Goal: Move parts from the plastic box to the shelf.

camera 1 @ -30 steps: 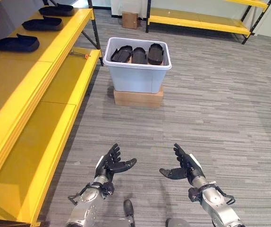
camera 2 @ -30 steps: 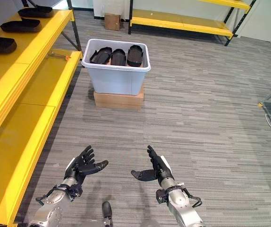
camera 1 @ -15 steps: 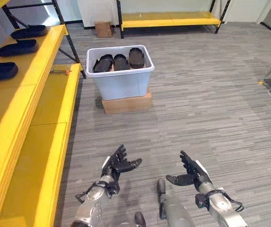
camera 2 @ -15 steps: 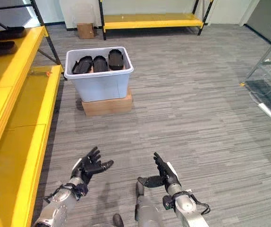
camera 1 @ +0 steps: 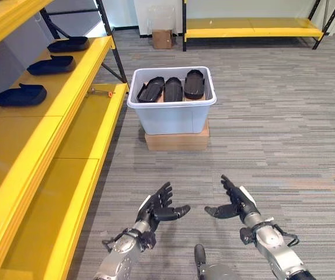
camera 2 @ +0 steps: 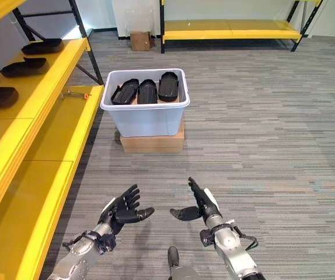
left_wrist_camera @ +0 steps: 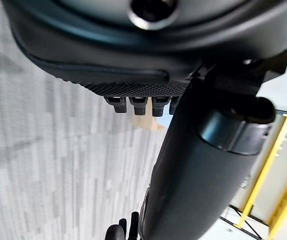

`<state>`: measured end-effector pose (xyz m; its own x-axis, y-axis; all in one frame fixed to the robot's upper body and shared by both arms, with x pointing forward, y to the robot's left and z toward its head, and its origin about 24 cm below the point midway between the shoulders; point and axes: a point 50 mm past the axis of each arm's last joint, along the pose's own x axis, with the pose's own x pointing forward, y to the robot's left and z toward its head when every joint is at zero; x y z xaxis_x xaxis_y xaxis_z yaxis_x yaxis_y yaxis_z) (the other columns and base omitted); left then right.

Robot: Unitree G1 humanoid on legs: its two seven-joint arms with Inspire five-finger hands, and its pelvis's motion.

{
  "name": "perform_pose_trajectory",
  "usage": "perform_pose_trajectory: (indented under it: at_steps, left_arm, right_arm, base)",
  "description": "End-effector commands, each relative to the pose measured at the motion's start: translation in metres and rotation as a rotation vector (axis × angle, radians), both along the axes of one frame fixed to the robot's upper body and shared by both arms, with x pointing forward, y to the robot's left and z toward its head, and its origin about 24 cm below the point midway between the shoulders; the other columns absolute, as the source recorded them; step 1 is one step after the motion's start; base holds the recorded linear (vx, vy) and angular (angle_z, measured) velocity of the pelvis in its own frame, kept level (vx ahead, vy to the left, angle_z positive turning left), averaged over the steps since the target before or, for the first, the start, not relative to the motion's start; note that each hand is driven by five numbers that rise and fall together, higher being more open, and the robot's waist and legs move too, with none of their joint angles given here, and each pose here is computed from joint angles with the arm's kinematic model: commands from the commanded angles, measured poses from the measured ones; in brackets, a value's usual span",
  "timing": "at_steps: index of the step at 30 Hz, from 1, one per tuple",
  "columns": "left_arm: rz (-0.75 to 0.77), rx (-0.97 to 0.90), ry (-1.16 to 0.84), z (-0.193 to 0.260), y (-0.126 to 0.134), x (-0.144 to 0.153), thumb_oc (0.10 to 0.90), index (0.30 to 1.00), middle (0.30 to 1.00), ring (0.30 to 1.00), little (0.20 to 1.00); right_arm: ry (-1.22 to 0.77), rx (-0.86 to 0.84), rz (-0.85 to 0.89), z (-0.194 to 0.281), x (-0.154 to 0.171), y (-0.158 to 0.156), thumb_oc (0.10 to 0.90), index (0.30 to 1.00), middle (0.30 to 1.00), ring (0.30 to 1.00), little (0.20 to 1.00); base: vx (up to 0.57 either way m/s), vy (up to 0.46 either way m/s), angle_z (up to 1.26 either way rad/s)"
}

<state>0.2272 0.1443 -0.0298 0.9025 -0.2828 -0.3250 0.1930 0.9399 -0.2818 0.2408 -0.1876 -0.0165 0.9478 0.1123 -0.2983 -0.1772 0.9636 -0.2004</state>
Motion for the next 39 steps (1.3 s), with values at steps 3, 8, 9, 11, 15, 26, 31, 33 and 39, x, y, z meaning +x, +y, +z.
perform_pose_trajectory:
  at_steps: [3,8,9,11,15,26,31,33,39]
  left_arm:
    - [-0.012,-0.077,-0.177,0.031,-0.005,0.011,0.900,1.000,1.000,1.000,1.000]
    - [0.066,-0.130,-0.152,0.026,-0.004,0.010,0.900,1.000,1.000,1.000,1.000]
    - [0.074,-0.138,-0.152,0.026,-0.004,0.011,0.900,1.000,1.000,1.000,1.000]
    - [0.072,-0.137,-0.167,0.026,-0.005,0.011,0.900,1.000,1.000,1.000,1.000]
    - [0.080,-0.133,-0.172,0.025,0.001,0.009,0.900,1.000,1.000,1.000,1.000]
    - [0.247,-0.044,-0.126,0.016,0.038,0.003,0.900,1.000,1.000,1.000,1.000]
    - [0.163,-0.037,-0.132,0.017,0.036,0.006,0.900,1.000,1.000,1.000,1.000]
    - [0.151,-0.035,-0.132,0.017,0.035,0.006,0.900,1.000,1.000,1.000,1.000]
    - [0.111,0.040,-0.131,0.020,0.040,0.007,0.900,1.000,1.000,1.000,1.000]
  right_arm:
    - [-0.162,0.045,0.044,0.026,0.007,0.006,0.900,1.000,1.000,1.000,1.000]
    - [-0.148,0.021,0.074,0.023,0.006,0.003,0.900,1.000,1.000,1.000,1.000]
    - [-0.147,0.020,0.080,0.023,0.005,0.003,0.900,1.000,1.000,1.000,1.000]
    - [-0.148,0.016,0.090,0.023,0.005,0.004,0.900,1.000,1.000,1.000,1.000]
    - [-0.152,0.017,0.088,0.022,0.004,0.002,0.900,1.000,1.000,1.000,1.000]
    - [-0.123,0.028,0.182,0.024,0.005,0.010,0.900,1.000,1.000,1.000,1.000]
    - [-0.130,0.040,0.159,0.025,0.007,0.004,0.900,1.000,1.000,1.000,1.000]
    - [-0.127,0.040,0.145,0.024,0.006,0.002,0.900,1.000,1.000,1.000,1.000]
    - [-0.116,0.050,0.112,0.022,0.003,0.001,0.900,1.000,1.000,1.000,1.000]
  base:
    - [0.14,-0.153,0.16]
    - [0.13,-0.197,0.00]
    - [0.09,-0.167,-0.02]
    - [0.11,-0.194,-0.02]
    - [0.10,-0.142,0.02]
    - [0.29,0.067,-0.47]
    - [0.28,0.078,-0.53]
    - [0.23,0.064,-0.18]
    - [0.30,0.089,-0.09]
